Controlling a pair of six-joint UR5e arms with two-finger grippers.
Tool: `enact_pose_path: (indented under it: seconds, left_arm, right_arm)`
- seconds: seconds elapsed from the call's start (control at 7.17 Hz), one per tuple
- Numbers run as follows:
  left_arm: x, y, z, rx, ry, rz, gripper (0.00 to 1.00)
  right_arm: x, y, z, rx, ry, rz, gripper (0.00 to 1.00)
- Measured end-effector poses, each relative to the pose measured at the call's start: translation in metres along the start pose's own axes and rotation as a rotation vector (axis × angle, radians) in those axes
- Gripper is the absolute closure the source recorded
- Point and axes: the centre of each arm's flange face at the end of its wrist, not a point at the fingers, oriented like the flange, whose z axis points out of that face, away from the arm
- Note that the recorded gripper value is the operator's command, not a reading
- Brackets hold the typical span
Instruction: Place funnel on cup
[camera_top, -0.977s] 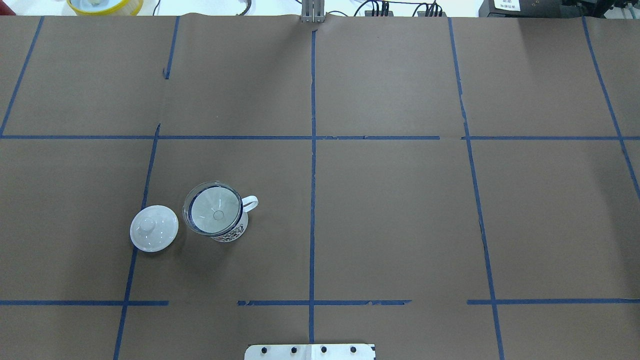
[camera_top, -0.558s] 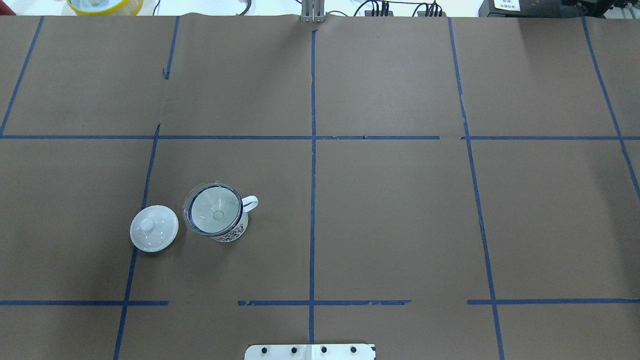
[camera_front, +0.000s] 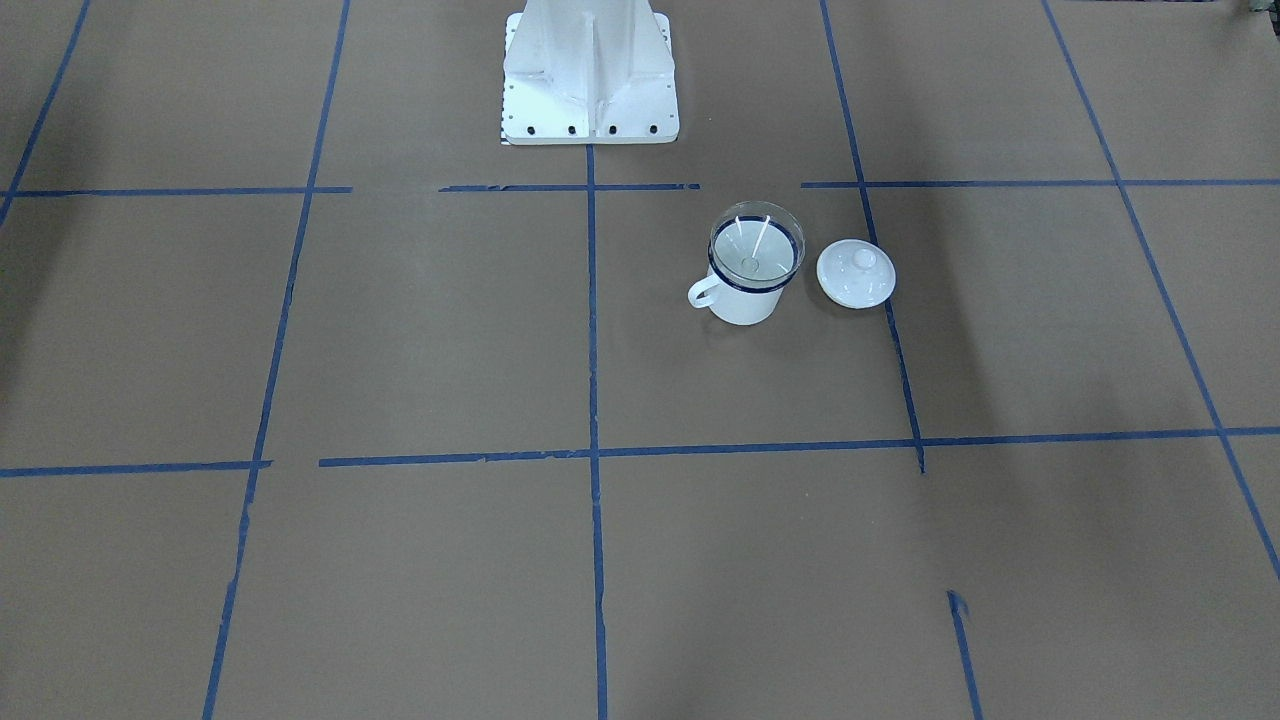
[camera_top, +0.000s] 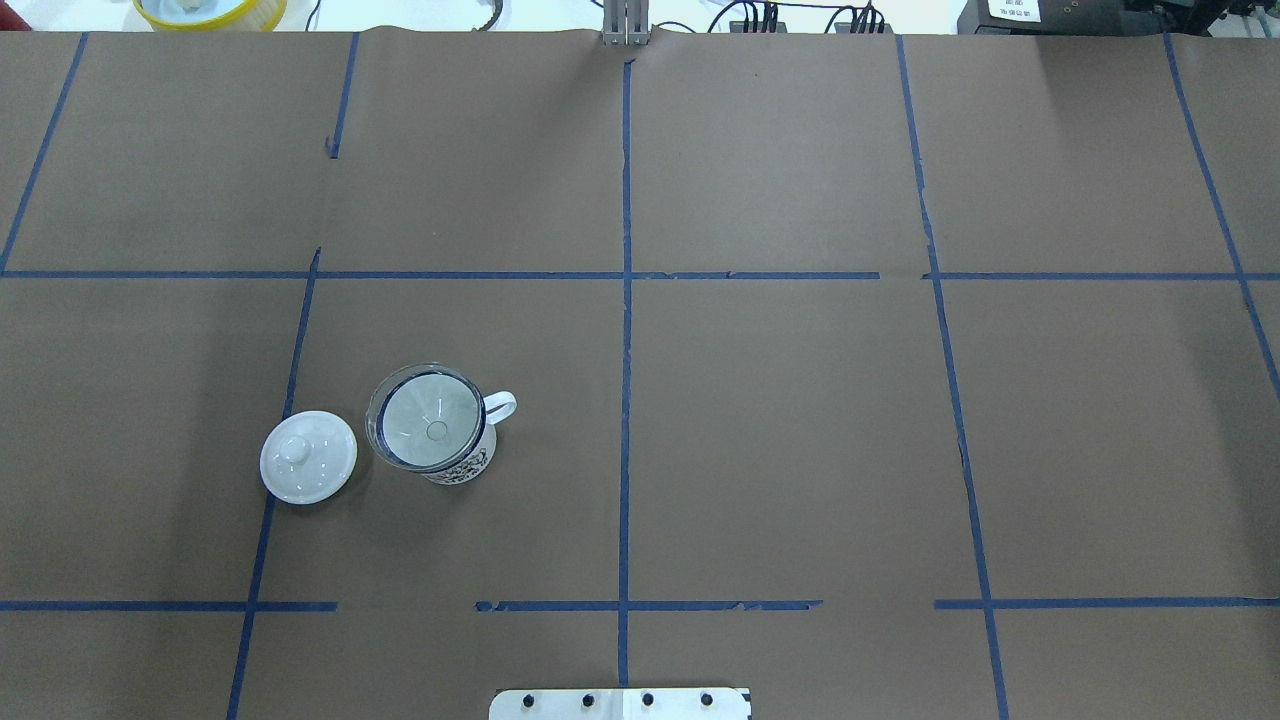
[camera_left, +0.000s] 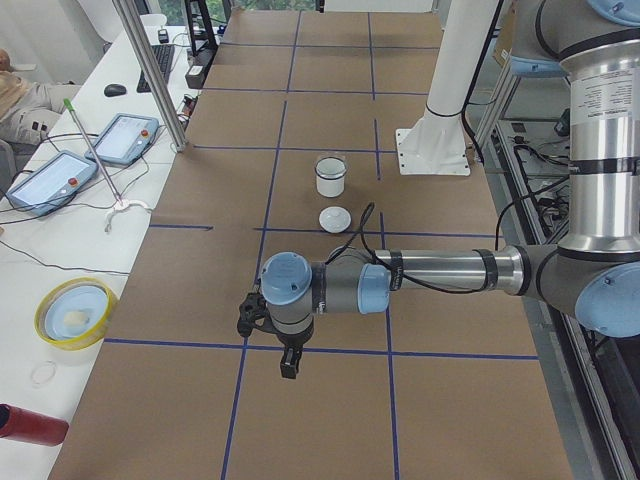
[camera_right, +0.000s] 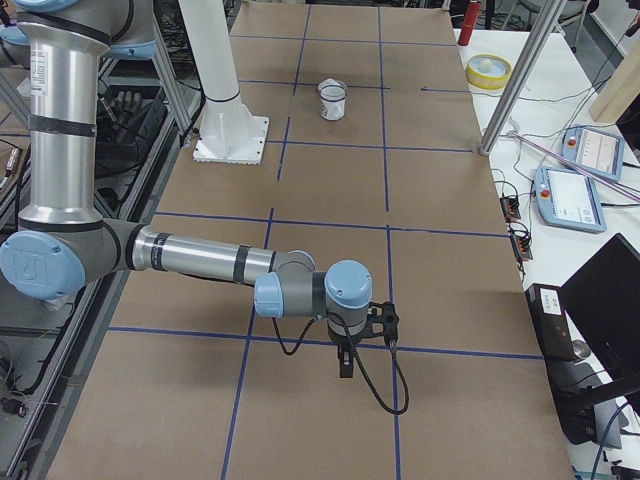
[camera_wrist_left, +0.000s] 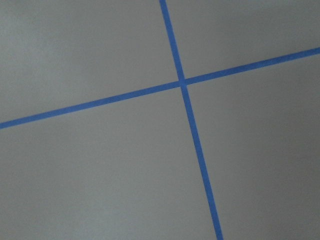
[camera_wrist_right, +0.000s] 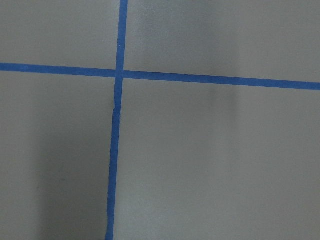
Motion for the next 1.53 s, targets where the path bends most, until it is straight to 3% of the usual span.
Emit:
enact_pose_path:
  seconds: [1.53]
  left_arm:
    - [0.0017, -0.003, -0.0048, 0.011, -0.016, 0.008, 0.0]
  right_arm:
    - [0.0, 0.0, 0.0, 0.0, 0.0, 0.0, 0.0]
